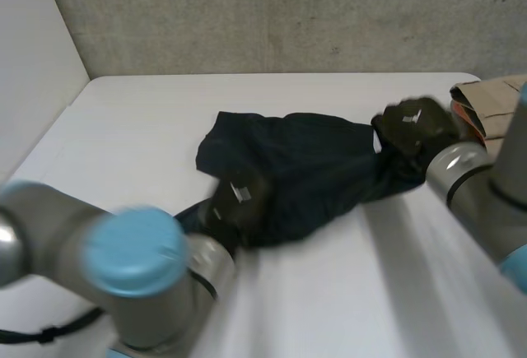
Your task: Fold the laundry.
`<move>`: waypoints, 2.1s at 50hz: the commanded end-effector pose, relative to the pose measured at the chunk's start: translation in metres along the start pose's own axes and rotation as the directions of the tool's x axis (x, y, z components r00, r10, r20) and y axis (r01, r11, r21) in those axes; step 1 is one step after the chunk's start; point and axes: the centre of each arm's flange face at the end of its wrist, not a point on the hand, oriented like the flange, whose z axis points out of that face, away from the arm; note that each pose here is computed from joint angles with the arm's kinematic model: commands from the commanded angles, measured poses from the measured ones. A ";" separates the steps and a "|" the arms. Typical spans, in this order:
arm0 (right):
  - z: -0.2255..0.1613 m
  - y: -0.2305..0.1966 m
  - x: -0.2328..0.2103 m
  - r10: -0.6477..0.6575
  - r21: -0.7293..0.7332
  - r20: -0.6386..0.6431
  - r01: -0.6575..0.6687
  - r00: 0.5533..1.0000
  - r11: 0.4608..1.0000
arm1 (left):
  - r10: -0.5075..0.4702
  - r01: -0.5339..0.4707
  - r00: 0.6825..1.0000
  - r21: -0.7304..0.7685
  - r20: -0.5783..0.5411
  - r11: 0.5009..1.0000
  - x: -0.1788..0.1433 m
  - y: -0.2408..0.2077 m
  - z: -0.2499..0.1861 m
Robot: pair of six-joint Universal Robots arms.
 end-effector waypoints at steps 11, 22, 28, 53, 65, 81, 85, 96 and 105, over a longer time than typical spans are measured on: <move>-0.078 -0.129 0.061 -0.103 0.210 -0.124 0.127 0.987 0.969 | -0.096 -0.127 0.929 0.552 0.356 0.824 -0.151 -0.196 -0.080; -0.014 -0.074 0.031 -0.113 -0.014 0.045 0.114 0.993 0.993 | -0.073 -0.004 0.959 0.272 0.273 0.962 -0.155 -0.109 -0.016; 0.036 -0.073 0.032 -0.097 0.063 -0.019 0.098 0.995 0.993 | -0.075 0.014 0.963 0.231 0.258 0.973 -0.165 -0.084 0.042; 0.063 -0.153 0.070 0.190 0.606 -0.267 0.011 0.945 0.796 | -0.239 -0.057 0.931 0.758 0.275 0.650 -0.214 -0.202 0.075; 0.079 -0.009 -0.014 -0.031 -0.001 -0.009 0.031 0.999 1.000 | -0.229 0.130 0.941 0.359 0.250 0.924 -0.166 -0.052 0.055; -0.014 0.045 -0.051 -0.157 -0.384 0.357 0.298 0.921 0.874 | -0.052 0.072 0.993 -0.181 0.110 0.981 -0.102 0.000 -0.061; -0.044 0.049 -0.053 -0.158 -0.421 0.434 0.355 0.887 0.835 | -0.013 0.028 0.999 -0.286 0.052 0.958 -0.091 0.005 -0.081; -0.089 0.063 -0.056 -0.212 -0.416 0.523 0.464 0.826 0.782 | 0.033 -0.137 0.977 -0.507 -0.208 0.851 -0.063 0.007 -0.127; -0.124 0.039 -0.057 -0.191 -0.316 0.574 0.430 0.797 0.846 | 0.030 -0.158 0.960 -0.451 -0.278 0.879 -0.058 -0.030 -0.139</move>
